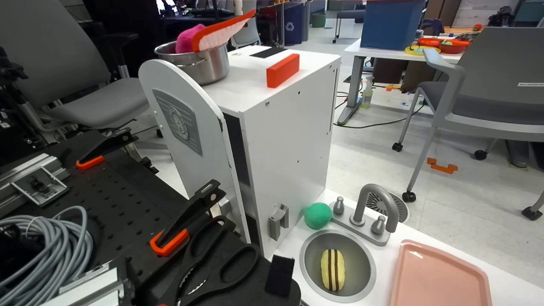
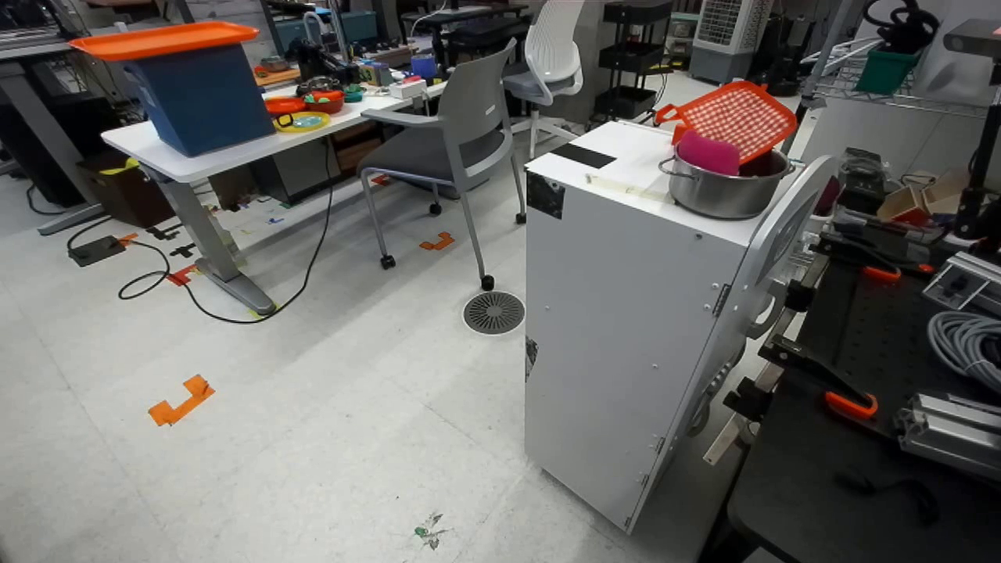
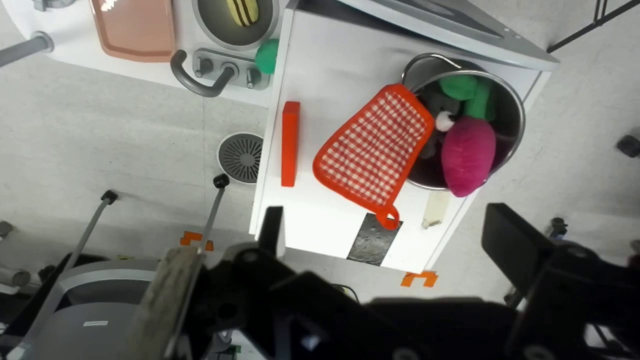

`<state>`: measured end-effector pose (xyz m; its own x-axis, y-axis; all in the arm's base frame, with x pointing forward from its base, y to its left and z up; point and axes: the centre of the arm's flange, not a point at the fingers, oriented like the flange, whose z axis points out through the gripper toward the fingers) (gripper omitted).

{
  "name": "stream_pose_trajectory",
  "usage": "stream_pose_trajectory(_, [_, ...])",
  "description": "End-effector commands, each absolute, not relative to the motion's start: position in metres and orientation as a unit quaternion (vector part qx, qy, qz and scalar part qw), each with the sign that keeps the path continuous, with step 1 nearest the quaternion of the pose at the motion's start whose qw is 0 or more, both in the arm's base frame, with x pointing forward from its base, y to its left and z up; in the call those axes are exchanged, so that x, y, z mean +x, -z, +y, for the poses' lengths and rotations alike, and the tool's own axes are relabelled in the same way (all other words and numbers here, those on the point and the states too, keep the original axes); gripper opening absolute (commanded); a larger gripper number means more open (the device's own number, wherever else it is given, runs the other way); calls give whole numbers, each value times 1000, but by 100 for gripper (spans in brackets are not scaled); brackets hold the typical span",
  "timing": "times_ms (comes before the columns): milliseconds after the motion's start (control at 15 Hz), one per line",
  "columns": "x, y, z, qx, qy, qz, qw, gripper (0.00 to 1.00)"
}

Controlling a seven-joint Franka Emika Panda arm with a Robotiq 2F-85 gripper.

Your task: Pick up the pink plush toy and drop it in the sink

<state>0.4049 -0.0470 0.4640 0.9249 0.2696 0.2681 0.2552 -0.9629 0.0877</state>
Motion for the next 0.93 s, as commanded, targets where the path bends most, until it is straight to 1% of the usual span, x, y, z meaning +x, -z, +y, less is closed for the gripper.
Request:
stream_pose_trajectory(0, [404,-447,-30,972,-139,189,13,100])
stream_pose_trajectory(200, [406,-436,-22,969,-121,216,2,100])
stream_pose_trajectory(267, [402,-440,-21,972,-122,199,15,100])
stream_pose_trajectory(867, [402,-437,-20,973,-118,200,14,100])
